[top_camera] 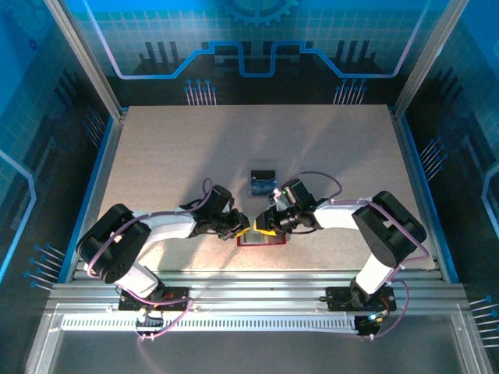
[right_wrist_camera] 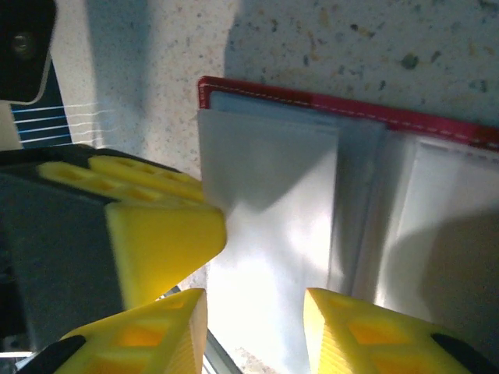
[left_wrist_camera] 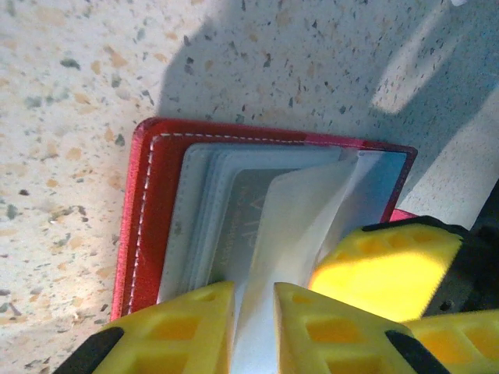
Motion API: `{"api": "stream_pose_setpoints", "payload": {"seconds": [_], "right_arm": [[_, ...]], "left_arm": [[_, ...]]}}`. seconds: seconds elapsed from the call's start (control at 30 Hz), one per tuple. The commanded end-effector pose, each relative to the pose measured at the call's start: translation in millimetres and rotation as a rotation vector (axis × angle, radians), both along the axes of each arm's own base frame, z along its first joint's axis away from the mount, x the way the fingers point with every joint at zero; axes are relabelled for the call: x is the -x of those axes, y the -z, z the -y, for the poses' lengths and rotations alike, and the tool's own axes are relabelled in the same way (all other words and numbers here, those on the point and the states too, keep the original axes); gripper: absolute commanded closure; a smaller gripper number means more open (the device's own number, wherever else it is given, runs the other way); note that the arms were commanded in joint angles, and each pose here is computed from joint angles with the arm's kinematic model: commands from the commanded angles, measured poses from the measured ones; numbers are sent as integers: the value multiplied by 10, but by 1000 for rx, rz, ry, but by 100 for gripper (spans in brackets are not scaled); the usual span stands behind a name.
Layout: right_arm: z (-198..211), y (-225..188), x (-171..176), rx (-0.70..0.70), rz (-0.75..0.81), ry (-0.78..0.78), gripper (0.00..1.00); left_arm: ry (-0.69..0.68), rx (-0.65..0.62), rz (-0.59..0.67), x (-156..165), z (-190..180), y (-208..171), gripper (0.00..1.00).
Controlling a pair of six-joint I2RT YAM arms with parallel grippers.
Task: Take the credit cards out of the card holder
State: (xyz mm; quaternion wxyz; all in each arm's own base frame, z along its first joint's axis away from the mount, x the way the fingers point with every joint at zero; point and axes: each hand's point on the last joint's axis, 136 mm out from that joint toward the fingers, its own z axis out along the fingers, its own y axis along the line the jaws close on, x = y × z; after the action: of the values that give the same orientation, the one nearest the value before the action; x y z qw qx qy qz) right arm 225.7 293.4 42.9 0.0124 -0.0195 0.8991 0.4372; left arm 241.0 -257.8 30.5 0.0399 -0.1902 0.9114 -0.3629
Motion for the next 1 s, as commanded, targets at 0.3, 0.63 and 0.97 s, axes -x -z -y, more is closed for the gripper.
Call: {"api": "stream_pose_setpoints", "payload": {"seconds": [0.3,0.63,0.97], "right_arm": [[212,-490,-123,20,110,60,60],[485,-591,-140,54,139,106,59],[757,-672,-166,95,166,152,59]], "left_arm": [[29,30,26,-46,72,-187,79],[61,48,80,-130,160,-486,73],[126,60,91,-191,436,-598,68]]}}
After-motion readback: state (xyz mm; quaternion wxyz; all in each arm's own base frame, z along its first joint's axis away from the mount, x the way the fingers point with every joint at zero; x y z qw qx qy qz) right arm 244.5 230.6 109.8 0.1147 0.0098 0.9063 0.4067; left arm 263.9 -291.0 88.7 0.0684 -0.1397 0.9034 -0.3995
